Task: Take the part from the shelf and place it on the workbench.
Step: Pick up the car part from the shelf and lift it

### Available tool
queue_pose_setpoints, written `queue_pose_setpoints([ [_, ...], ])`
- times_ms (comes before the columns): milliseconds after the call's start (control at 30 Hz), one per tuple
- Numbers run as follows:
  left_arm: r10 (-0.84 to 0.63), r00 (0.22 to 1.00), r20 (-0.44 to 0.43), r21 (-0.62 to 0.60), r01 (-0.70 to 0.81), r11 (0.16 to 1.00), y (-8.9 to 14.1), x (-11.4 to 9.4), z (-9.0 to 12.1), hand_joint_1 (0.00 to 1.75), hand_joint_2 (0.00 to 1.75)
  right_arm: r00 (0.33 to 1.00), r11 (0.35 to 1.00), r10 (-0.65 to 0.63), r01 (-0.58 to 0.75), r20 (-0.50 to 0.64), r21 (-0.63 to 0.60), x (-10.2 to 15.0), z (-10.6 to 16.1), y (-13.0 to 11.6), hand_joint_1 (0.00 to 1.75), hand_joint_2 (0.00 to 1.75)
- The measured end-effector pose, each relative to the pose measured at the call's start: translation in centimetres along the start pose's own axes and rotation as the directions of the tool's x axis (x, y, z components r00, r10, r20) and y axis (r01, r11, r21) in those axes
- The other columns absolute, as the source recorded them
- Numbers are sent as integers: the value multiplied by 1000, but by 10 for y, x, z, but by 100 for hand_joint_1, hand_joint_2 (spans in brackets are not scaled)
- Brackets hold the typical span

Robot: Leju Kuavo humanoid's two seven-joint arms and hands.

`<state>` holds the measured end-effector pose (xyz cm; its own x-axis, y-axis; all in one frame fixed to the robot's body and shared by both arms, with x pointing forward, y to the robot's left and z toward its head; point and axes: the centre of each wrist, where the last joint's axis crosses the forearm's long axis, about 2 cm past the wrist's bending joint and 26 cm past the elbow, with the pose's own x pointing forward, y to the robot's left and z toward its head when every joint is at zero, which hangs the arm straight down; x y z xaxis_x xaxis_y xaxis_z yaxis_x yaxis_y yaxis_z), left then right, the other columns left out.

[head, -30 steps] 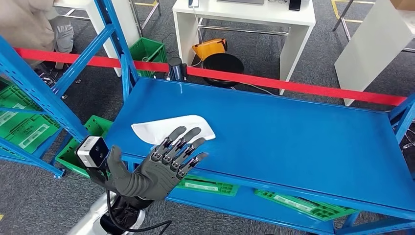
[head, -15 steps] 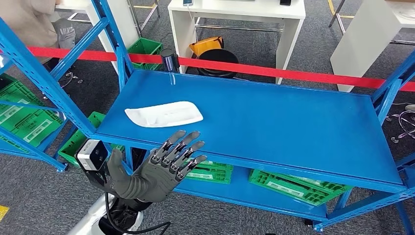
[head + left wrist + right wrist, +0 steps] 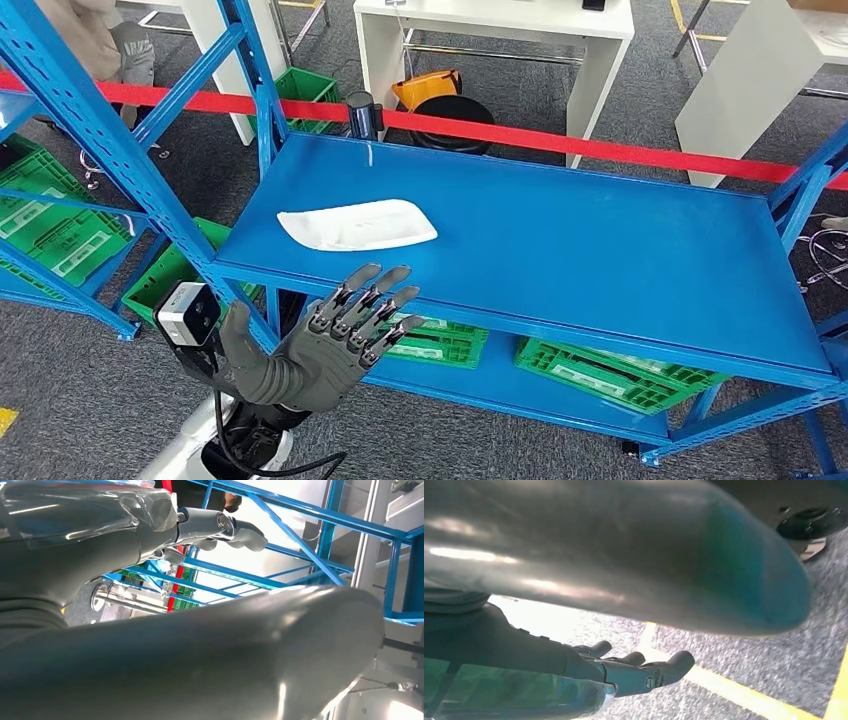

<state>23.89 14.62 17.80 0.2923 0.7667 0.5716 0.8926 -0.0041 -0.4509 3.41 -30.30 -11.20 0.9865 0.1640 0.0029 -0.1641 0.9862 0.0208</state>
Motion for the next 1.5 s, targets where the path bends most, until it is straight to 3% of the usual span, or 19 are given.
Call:
queue_pose_setpoints([
  [867,-30,1000,10,23,29,999,0,2,7,0,0,999,999,35,-35,9,7,8,1,5,0,0],
  [1500,-25,999,22,21,24,999,-2,-1,7,0,0,1000,999,11,-11,-14,-32,-7,0,-6,0,0],
])
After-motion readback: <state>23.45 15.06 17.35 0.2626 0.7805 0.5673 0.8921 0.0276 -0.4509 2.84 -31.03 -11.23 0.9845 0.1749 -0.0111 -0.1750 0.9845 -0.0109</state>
